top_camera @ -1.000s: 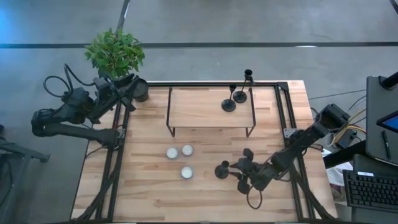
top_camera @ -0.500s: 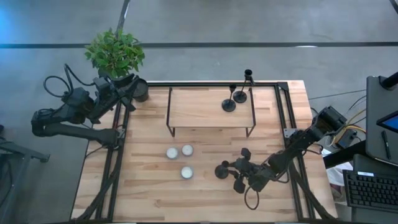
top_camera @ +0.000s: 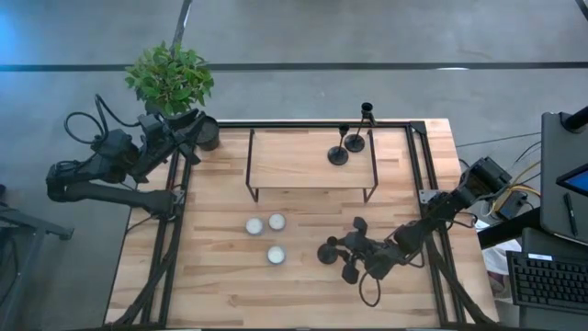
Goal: Pick & Place candle stick holders
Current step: Put the black candle holder on the shelf
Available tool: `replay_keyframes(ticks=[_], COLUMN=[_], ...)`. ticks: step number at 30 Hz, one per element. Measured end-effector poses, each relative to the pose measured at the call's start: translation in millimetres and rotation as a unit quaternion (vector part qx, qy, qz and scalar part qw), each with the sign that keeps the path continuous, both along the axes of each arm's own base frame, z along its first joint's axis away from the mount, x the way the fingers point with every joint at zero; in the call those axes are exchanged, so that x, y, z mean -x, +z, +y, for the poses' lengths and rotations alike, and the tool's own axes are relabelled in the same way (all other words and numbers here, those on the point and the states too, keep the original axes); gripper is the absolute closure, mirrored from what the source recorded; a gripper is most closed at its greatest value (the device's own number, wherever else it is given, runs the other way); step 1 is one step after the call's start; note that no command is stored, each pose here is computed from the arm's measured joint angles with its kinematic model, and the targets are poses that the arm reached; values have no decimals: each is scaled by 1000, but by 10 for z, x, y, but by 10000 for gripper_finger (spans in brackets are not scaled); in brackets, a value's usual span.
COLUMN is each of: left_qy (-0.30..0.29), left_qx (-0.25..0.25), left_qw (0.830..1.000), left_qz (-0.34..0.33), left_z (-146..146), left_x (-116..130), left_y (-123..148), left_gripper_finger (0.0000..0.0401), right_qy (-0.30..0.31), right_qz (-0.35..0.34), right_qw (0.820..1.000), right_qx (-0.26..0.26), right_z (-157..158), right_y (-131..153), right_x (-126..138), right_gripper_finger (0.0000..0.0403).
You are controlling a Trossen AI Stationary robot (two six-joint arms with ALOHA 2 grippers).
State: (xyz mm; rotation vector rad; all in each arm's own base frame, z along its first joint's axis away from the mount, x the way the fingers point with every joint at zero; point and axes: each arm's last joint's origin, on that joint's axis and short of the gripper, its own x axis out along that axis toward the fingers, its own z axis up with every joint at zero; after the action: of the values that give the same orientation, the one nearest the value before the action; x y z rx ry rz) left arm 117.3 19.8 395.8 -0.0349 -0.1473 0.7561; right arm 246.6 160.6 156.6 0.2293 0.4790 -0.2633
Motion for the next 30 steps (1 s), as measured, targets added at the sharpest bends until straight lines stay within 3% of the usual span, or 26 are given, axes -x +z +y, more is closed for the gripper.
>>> replay_keyframes(ticks=[7, 19, 30], left_qy=[0, 0, 0], left_qx=[0, 0, 0], left_qw=[1000, 1000, 1000], left_qz=[0, 0, 0], left_z=[0, 0, 0], left_x=[-1, 0, 0], left_y=[0, 0, 0], left_gripper_finger=[252, 252, 252], right_qy=[5, 6, 5], right_qz=[-8, -8, -9], right_qw=[1000, 1000, 1000], right_qx=[-3, -2, -3], right_z=[12, 11, 11], right_y=[12, 13, 13], right_x=[-14, -16, -16], right_gripper_finger=[319, 388, 389])
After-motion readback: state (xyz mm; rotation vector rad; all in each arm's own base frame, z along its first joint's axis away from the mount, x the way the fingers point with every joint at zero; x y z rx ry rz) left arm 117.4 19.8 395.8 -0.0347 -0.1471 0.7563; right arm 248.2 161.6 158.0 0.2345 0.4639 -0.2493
